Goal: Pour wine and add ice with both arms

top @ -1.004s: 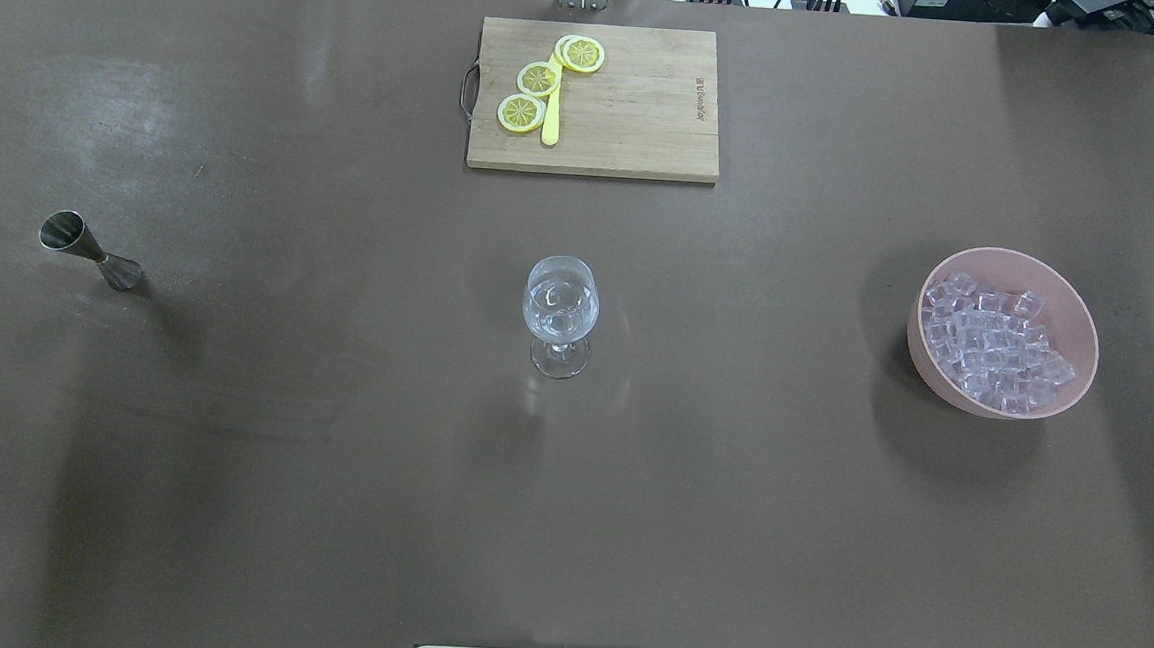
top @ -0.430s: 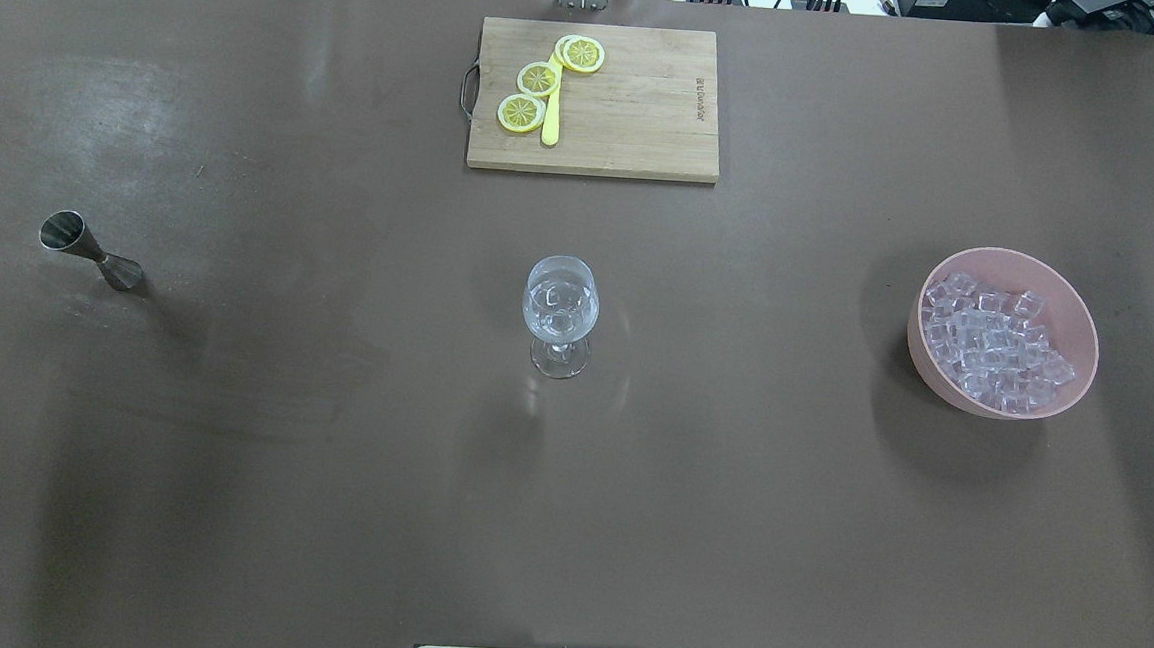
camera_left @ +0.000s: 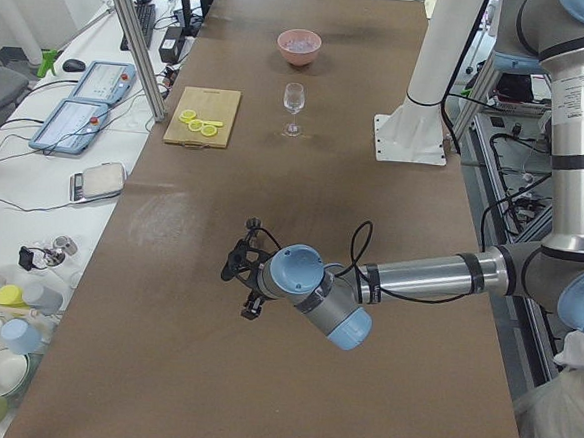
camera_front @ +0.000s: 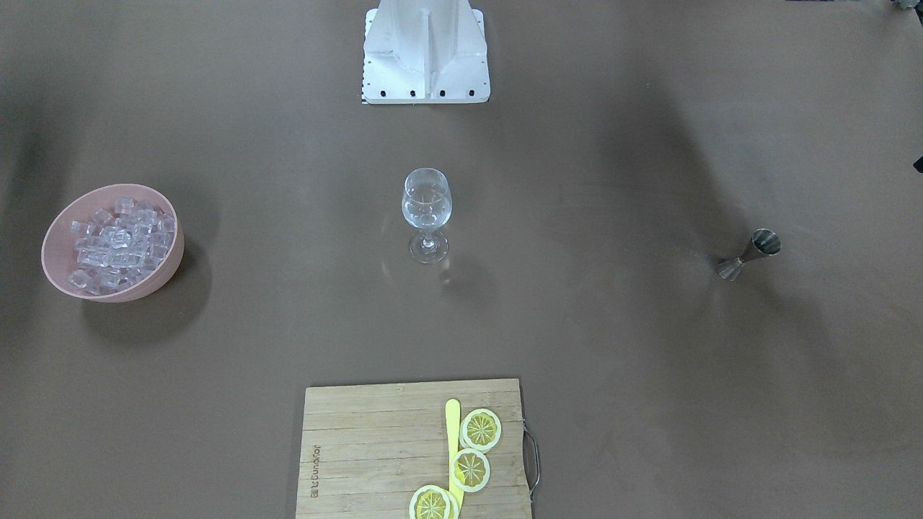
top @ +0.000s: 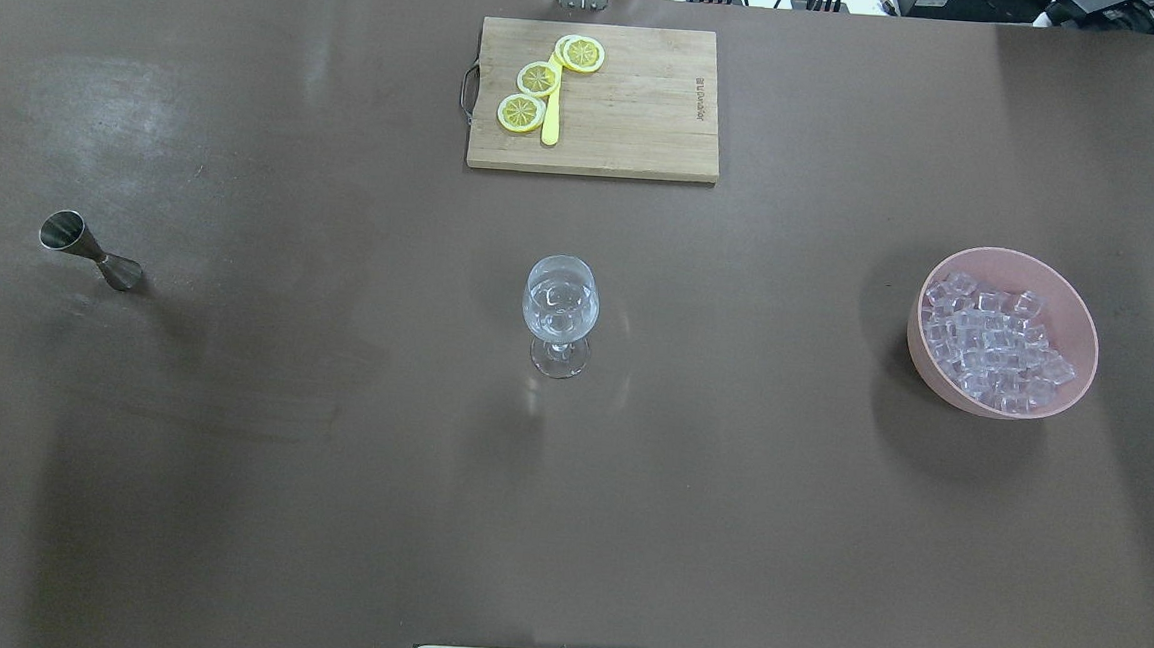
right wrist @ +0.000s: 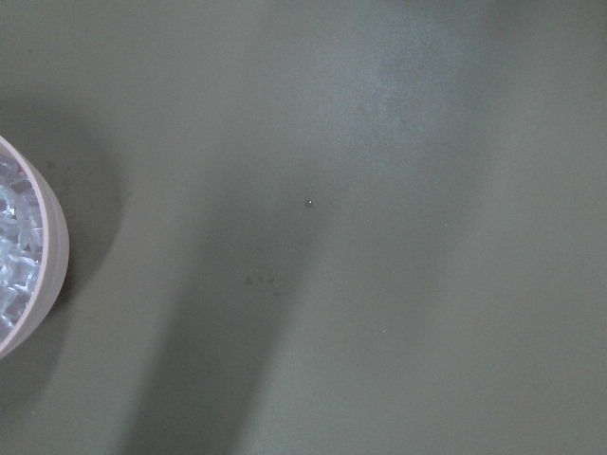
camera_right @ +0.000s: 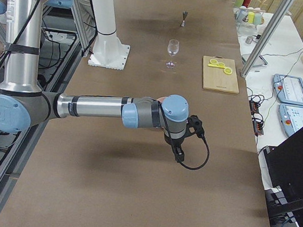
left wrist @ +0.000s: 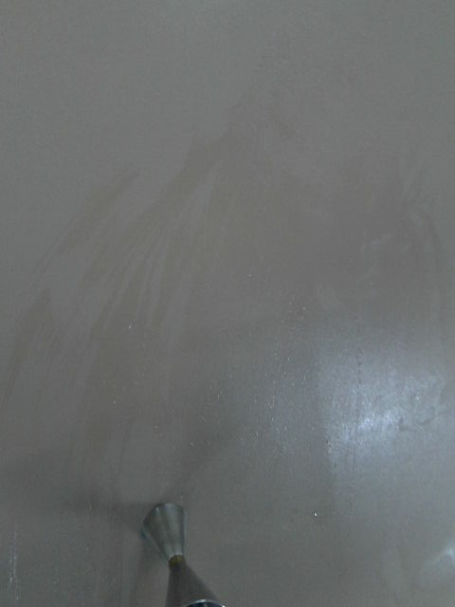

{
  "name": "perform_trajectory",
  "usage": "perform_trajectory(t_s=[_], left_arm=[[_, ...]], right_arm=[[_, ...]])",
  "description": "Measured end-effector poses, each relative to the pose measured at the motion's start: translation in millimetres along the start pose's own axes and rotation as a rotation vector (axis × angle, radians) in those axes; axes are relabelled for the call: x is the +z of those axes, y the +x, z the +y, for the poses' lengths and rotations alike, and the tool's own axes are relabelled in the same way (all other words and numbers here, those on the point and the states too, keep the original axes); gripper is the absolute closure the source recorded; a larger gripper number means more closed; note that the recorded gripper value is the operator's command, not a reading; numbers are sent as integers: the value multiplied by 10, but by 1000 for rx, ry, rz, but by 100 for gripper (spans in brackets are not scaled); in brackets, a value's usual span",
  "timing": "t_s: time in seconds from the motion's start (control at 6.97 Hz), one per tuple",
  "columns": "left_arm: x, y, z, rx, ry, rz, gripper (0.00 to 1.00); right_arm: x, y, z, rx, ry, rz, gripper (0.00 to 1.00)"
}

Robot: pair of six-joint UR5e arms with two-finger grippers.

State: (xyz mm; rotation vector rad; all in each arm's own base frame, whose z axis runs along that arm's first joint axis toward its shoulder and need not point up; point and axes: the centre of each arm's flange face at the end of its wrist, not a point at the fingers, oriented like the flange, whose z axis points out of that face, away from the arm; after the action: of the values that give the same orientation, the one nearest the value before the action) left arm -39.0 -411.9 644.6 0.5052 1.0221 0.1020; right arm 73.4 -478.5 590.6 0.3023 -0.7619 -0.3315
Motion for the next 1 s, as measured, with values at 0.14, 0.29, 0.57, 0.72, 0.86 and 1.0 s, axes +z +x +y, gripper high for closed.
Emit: perform_trajectory(t_s=[0.14, 0.29, 0.57, 0.72, 0.86, 1.0], left_arm=[[-26, 96, -43, -22, 41, 16, 3], [-19, 193, -147, -27, 68, 31, 3], [-3, 316, -335, 23, 130, 22, 2], [27, 326, -368, 65, 179, -13, 2], [125, 293, -313, 122, 229, -38, 2], [284, 274, -204, 176, 261, -37, 2]], right_arm=[[-3, -6, 3, -2, 1, -1, 0], [-3, -9, 6, -3, 1, -3, 0], [-7, -14, 5, -6, 3, -5, 0], [-7, -14, 5, -4, 3, -4, 0], [-12, -18, -3, -4, 5, -5, 0], [-38, -43, -34, -7, 11, -9, 0]])
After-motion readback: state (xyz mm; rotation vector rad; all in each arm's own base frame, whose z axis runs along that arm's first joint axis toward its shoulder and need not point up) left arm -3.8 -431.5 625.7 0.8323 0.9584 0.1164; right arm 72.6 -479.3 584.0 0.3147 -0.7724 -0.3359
